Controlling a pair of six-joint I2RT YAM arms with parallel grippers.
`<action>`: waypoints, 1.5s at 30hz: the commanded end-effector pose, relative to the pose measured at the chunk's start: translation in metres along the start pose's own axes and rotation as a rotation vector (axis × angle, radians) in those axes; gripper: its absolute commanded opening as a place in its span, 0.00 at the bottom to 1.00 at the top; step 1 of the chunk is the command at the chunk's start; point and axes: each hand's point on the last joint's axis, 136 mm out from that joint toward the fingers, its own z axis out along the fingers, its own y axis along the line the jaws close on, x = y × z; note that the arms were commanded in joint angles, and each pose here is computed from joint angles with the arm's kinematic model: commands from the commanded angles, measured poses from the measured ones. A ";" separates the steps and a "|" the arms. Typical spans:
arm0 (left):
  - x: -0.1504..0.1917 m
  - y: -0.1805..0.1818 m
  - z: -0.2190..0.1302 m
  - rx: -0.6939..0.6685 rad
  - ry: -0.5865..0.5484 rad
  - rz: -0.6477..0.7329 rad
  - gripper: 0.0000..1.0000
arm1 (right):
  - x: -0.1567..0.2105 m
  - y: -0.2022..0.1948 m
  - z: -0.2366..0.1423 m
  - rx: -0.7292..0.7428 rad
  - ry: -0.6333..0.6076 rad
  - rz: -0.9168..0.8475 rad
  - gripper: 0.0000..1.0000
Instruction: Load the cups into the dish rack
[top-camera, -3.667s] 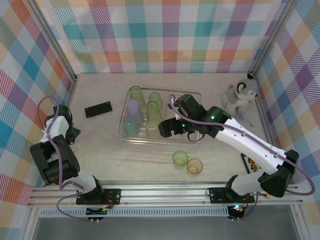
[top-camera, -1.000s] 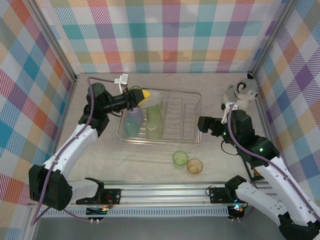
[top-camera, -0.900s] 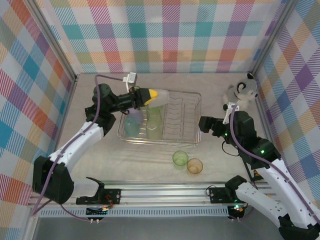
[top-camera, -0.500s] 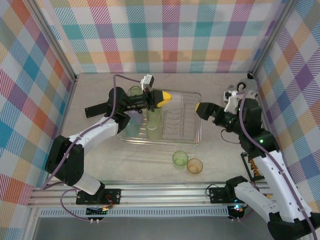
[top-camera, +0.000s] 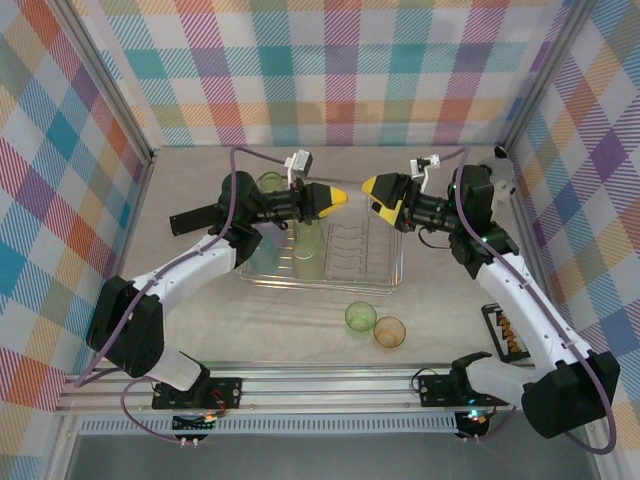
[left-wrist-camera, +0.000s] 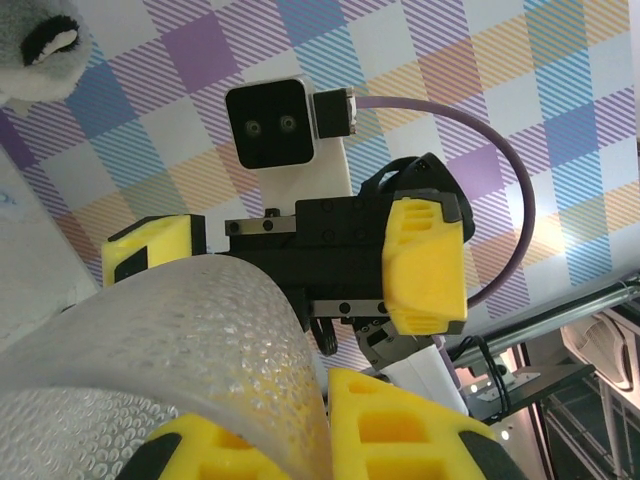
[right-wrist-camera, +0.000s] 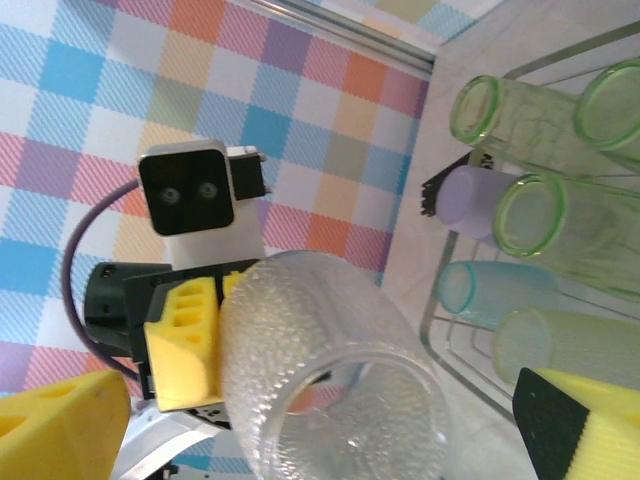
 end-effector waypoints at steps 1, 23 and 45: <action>-0.001 -0.027 -0.001 0.038 -0.022 0.097 0.00 | 0.004 0.019 0.004 -0.108 0.031 -0.008 0.99; -0.004 -0.020 -0.004 -0.004 -0.059 0.105 0.00 | 0.016 0.006 0.034 -0.167 0.106 0.045 0.91; -0.005 0.008 -0.009 -0.126 -0.095 0.103 0.42 | 0.020 0.002 0.040 -0.152 0.108 0.068 0.47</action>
